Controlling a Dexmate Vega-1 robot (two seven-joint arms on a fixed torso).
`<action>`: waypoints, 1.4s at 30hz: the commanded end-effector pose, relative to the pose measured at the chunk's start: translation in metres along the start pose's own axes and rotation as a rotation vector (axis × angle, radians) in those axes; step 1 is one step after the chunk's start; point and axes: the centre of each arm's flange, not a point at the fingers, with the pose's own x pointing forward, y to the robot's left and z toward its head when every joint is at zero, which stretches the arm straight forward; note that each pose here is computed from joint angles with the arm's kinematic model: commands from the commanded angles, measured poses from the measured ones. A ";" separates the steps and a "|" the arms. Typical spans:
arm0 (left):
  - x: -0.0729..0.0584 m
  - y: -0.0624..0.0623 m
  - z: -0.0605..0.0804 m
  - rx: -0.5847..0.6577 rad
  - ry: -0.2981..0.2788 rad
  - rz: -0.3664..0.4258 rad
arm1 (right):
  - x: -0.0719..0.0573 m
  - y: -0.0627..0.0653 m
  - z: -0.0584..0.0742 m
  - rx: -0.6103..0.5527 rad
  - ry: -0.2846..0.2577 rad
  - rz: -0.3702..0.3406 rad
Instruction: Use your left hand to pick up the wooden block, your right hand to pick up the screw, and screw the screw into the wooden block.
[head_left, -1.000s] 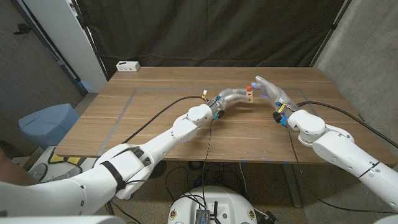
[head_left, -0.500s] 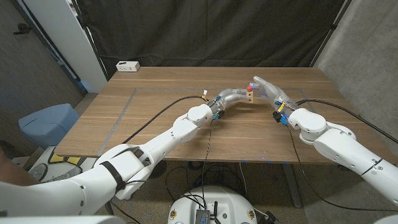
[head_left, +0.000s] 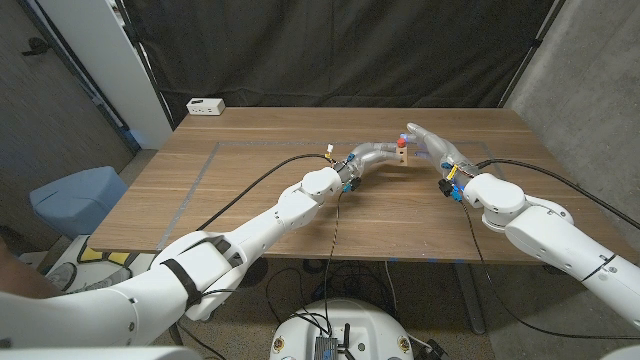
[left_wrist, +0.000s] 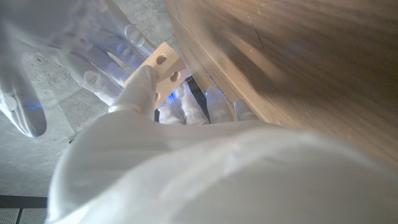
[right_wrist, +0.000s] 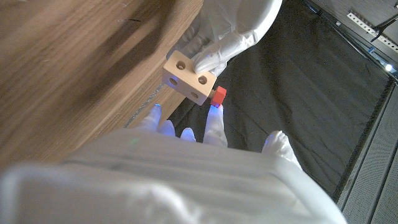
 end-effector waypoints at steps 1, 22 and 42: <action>-0.001 0.000 -0.001 -0.004 -0.001 0.000 | -0.004 0.000 -0.001 0.000 0.005 -0.009; 0.001 0.001 -0.002 -0.009 -0.001 -0.001 | -0.007 -0.002 -0.002 0.004 0.021 -0.021; -0.001 0.001 -0.003 -0.012 -0.003 0.001 | -0.013 0.001 -0.002 0.004 0.023 -0.025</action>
